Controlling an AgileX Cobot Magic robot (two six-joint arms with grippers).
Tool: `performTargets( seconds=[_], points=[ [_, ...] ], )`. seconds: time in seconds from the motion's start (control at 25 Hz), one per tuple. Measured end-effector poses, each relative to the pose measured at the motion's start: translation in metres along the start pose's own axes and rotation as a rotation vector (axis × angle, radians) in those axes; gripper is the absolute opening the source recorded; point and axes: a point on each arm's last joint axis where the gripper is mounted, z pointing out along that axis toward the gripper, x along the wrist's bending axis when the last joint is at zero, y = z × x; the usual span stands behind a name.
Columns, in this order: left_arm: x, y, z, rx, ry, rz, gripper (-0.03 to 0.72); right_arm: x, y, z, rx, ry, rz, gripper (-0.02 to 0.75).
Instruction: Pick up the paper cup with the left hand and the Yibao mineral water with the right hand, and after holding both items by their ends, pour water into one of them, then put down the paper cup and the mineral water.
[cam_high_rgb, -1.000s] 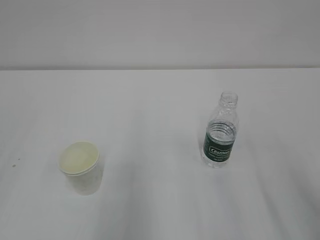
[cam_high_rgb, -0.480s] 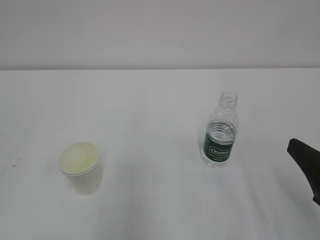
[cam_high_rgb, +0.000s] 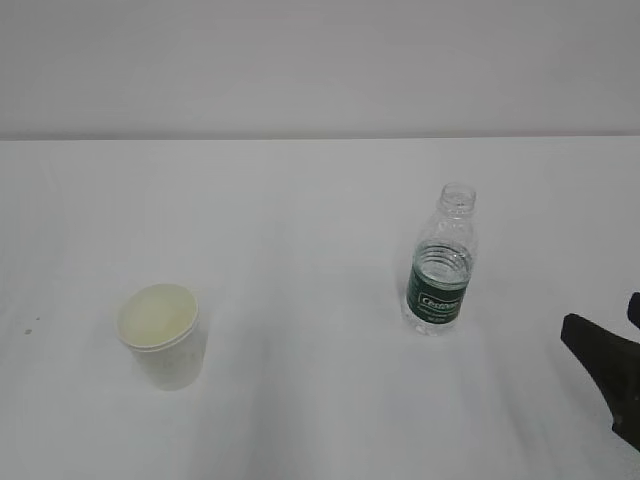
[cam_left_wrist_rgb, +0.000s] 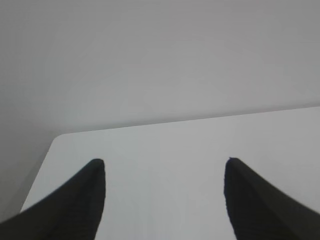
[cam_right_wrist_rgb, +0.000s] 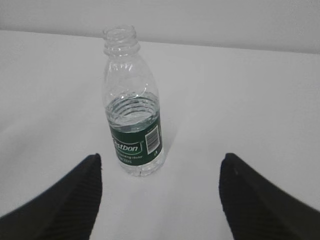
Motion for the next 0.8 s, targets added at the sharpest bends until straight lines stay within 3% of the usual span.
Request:
performTargets(
  seconds=[0.36, 0.68, 0.8],
  points=[
    [0.000, 0.000, 0.000, 0.000, 0.000, 0.000, 0.529, 0.000, -0.008, 0.010, 0.021, 0.028, 0.036, 0.552],
    [0.000, 0.000, 0.000, 0.000, 0.000, 0.000, 0.529, 0.004, -0.020, 0.025, 0.025, 0.103, 0.058, 0.552],
    [0.000, 0.000, 0.000, 0.000, 0.000, 0.000, 0.529, 0.004, -0.032, 0.031, 0.092, 0.112, 0.063, 0.556]
  ],
)
